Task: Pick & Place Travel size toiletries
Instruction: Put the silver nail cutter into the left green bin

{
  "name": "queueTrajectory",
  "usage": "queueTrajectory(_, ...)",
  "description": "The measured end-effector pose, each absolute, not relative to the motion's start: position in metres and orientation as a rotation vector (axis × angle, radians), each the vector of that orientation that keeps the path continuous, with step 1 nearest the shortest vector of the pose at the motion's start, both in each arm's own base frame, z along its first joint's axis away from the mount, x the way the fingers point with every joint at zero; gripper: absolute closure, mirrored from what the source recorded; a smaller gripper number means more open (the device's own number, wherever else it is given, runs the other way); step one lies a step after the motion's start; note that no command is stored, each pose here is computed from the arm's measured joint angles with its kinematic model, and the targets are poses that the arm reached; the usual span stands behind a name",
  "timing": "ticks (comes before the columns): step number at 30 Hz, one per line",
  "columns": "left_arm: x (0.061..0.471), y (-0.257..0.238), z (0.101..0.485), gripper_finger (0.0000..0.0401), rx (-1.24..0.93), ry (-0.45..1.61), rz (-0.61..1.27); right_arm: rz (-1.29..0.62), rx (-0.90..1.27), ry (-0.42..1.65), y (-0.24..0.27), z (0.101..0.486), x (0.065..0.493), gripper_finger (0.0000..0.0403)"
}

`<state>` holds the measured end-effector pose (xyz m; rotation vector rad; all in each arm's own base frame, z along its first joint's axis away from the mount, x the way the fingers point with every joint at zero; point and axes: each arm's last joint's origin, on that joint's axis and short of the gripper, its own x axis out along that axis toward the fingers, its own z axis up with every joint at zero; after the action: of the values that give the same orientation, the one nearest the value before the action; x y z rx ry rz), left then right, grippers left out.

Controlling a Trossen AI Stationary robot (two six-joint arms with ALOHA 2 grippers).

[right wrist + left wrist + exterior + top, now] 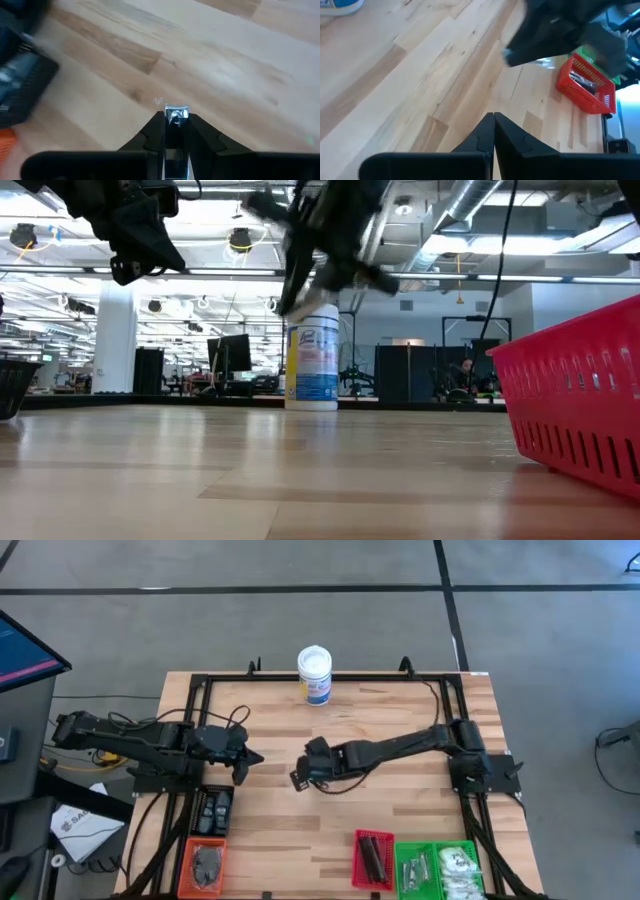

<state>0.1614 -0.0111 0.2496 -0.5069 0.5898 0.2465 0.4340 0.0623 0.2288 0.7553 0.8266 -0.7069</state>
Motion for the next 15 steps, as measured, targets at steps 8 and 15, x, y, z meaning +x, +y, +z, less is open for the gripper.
queueTrajectory(8,0.162,-0.013,0.251,0.0401,-0.491,0.599,0.173,-0.787,0.862,0.766,0.115,0.247,0.406,0.0354)
queueTrajectory(15,0.163,-0.015,0.252,0.0401,-0.512,0.589,0.151,-0.826,0.918,0.798,0.168,0.244,0.377,0.0354)
